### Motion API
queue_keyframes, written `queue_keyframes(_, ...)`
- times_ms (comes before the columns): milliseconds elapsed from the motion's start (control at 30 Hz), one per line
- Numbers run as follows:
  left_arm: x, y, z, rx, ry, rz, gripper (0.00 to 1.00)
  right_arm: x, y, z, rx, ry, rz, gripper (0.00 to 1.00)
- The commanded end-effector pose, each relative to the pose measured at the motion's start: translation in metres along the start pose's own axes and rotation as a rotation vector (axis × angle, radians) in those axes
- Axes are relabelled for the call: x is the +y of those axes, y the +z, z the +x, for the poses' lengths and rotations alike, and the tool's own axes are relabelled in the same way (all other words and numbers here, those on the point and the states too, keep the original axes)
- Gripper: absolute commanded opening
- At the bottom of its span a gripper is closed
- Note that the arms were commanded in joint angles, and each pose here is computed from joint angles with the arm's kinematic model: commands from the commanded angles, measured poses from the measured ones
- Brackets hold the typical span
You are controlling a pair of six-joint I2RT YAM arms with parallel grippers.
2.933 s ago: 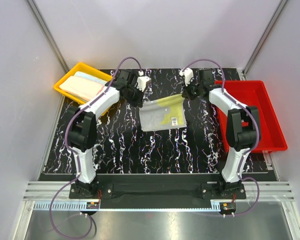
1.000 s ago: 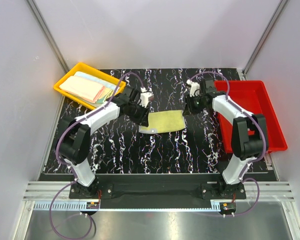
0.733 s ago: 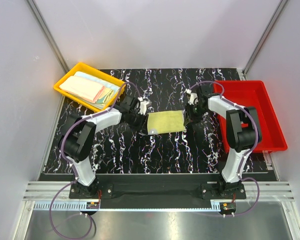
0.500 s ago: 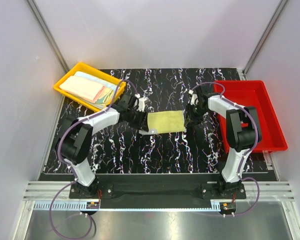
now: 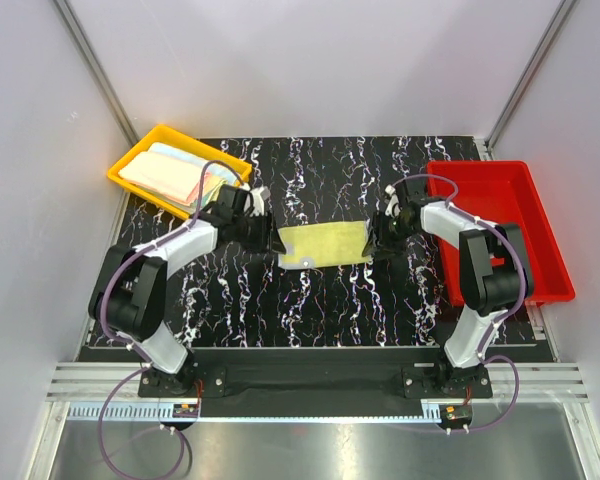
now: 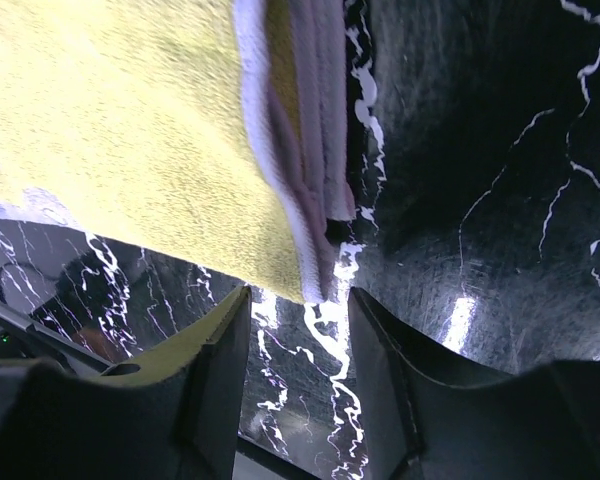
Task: Fold and stack the towels
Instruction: Fold the towel
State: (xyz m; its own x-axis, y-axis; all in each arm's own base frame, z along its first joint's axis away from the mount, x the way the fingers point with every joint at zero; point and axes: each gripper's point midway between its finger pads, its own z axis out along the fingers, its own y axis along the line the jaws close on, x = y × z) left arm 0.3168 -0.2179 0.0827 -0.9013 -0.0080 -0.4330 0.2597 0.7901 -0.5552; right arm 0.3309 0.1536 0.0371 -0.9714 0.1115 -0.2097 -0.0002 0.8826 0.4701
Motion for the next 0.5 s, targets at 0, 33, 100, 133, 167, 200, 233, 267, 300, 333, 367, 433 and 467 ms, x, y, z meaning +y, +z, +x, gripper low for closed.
queue_keyframes(0, -0.01, 0.011, 0.002, -0.01, -0.067, 0.076, 0.5, 0.0, 0.005, 0.003, 0.005, 0.017, -0.003, 0.51)
queue_keyframes(33, -0.008, 0.014, 0.005, -0.001, -0.082, 0.076, 0.5, 0.0, 0.007, 0.006, 0.013, 0.018, -0.009, 0.51)
queue_keyframes(100, -0.006, 0.018, 0.01, 0.004, -0.114, 0.081, 0.51, 0.002, 0.008, 0.006, 0.013, 0.019, -0.019, 0.51)
queue_keyframes(133, -0.008, 0.019, 0.012, 0.007, -0.128, 0.097, 0.51, 0.002, 0.009, 0.007, 0.014, 0.022, -0.025, 0.51)
queue_keyframes(167, -0.009, 0.02, 0.013, 0.007, -0.14, 0.108, 0.52, 0.004, 0.009, 0.005, 0.005, 0.024, -0.037, 0.51)
queue_keyframes(200, -0.009, 0.022, 0.014, -0.002, -0.16, 0.121, 0.52, 0.005, 0.01, 0.005, 0.004, 0.034, -0.046, 0.52)
queue_keyframes(233, -0.009, 0.024, 0.017, 0.001, -0.171, 0.124, 0.52, 0.006, 0.012, 0.006, 0.007, 0.042, -0.055, 0.52)
queue_keyframes(267, -0.007, 0.025, 0.019, 0.003, -0.181, 0.12, 0.53, 0.007, 0.013, 0.006, 0.009, 0.044, -0.059, 0.52)
queue_keyframes(300, -0.004, 0.027, 0.021, 0.004, -0.188, 0.113, 0.53, 0.007, 0.015, 0.005, 0.003, 0.054, -0.067, 0.51)
queue_keyframes(333, -0.001, 0.028, 0.025, 0.011, -0.196, 0.101, 0.53, 0.008, 0.017, 0.005, 0.004, 0.057, -0.07, 0.51)
queue_keyframes(367, 0.001, 0.029, 0.026, 0.012, -0.202, 0.093, 0.53, 0.008, 0.017, 0.004, 0.0, 0.062, -0.073, 0.51)
queue_keyframes(433, 0.007, 0.031, 0.03, 0.011, -0.217, 0.068, 0.54, 0.007, 0.02, 0.006, 0.009, 0.07, -0.072, 0.51)
queue_keyframes(467, 0.008, 0.032, 0.032, 0.014, -0.221, 0.061, 0.54, 0.007, 0.022, 0.006, 0.008, 0.071, -0.074, 0.51)
